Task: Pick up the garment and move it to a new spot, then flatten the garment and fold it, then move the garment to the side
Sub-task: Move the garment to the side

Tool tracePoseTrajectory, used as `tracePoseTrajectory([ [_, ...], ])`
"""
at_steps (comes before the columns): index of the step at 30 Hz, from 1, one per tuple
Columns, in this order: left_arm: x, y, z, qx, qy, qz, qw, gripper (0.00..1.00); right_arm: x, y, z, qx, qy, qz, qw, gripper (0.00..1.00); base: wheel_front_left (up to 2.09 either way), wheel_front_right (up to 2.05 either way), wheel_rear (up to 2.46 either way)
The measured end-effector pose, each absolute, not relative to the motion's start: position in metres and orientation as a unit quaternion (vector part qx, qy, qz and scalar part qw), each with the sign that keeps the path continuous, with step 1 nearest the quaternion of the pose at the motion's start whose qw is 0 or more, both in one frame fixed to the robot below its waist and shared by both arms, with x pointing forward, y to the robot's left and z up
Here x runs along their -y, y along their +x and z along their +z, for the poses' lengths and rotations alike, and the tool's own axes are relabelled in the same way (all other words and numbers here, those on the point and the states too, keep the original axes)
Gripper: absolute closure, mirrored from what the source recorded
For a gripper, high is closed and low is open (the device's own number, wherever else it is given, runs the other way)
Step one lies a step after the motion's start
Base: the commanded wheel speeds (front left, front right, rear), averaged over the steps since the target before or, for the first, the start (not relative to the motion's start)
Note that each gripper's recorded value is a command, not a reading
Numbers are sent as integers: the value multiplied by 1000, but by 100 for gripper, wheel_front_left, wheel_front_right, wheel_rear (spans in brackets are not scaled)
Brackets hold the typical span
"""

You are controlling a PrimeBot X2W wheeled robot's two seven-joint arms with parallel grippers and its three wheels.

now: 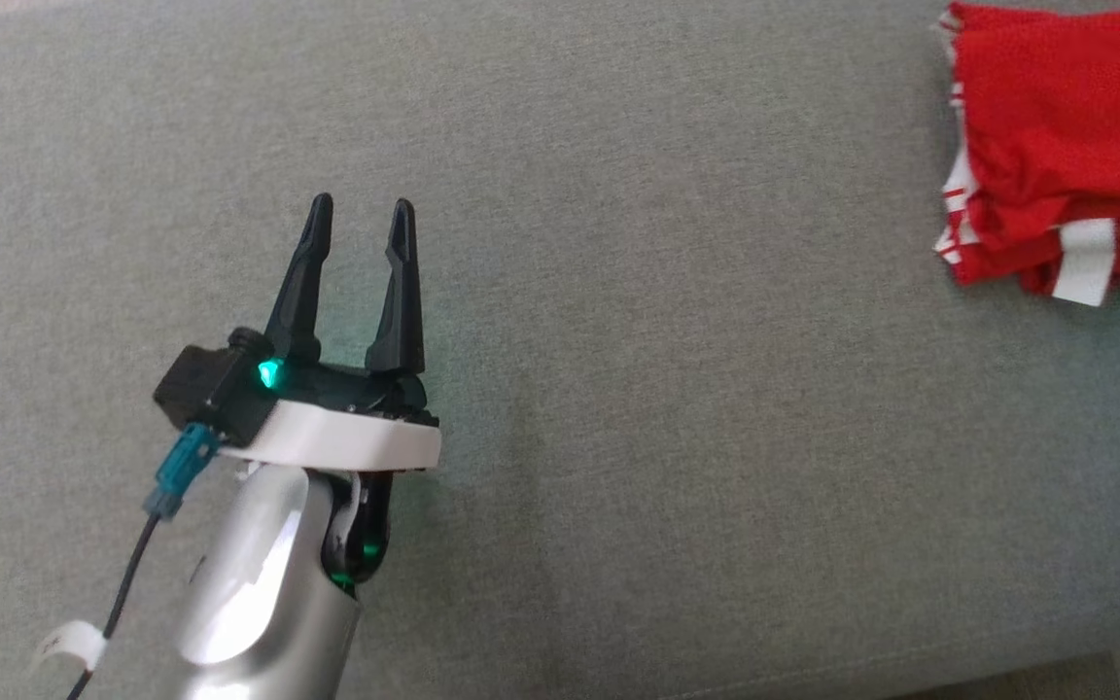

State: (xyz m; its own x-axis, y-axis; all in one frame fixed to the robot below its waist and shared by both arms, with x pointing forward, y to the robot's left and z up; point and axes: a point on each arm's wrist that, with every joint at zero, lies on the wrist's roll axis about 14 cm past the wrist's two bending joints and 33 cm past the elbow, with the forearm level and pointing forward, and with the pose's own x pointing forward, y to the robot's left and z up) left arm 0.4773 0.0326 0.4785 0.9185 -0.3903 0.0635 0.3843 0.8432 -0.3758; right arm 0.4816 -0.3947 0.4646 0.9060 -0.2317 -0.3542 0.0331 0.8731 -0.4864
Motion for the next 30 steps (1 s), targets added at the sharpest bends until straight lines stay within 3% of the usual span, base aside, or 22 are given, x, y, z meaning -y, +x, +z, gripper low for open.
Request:
tracePoseTrajectory([
  [6, -38, 478, 474, -12, -190, -196, 962, 0, 415, 472, 454, -234, -239, -101, 937, 100, 0, 0, 0],
  [7, -38, 478, 473, -12, -189, -196, 962, 0, 417, 472, 455, -235, -240, -104, 936, 68, 0, 0, 0],
  [8, -39, 479, 473, -12, -189, -195, 962, 0, 419, 471, 456, -233, -237, -109, 937, 0, 0, 0, 0],
  [18, -50, 475, 502, 22, -182, -183, 966, 0, 396, 475, 494, -152, -212, -109, 959, 0, 0, 0, 0],
  [30, -80, 448, 535, 63, -177, -147, 971, 0, 295, 500, 587, 36, -134, -34, 990, 0, 0, 0, 0],
])
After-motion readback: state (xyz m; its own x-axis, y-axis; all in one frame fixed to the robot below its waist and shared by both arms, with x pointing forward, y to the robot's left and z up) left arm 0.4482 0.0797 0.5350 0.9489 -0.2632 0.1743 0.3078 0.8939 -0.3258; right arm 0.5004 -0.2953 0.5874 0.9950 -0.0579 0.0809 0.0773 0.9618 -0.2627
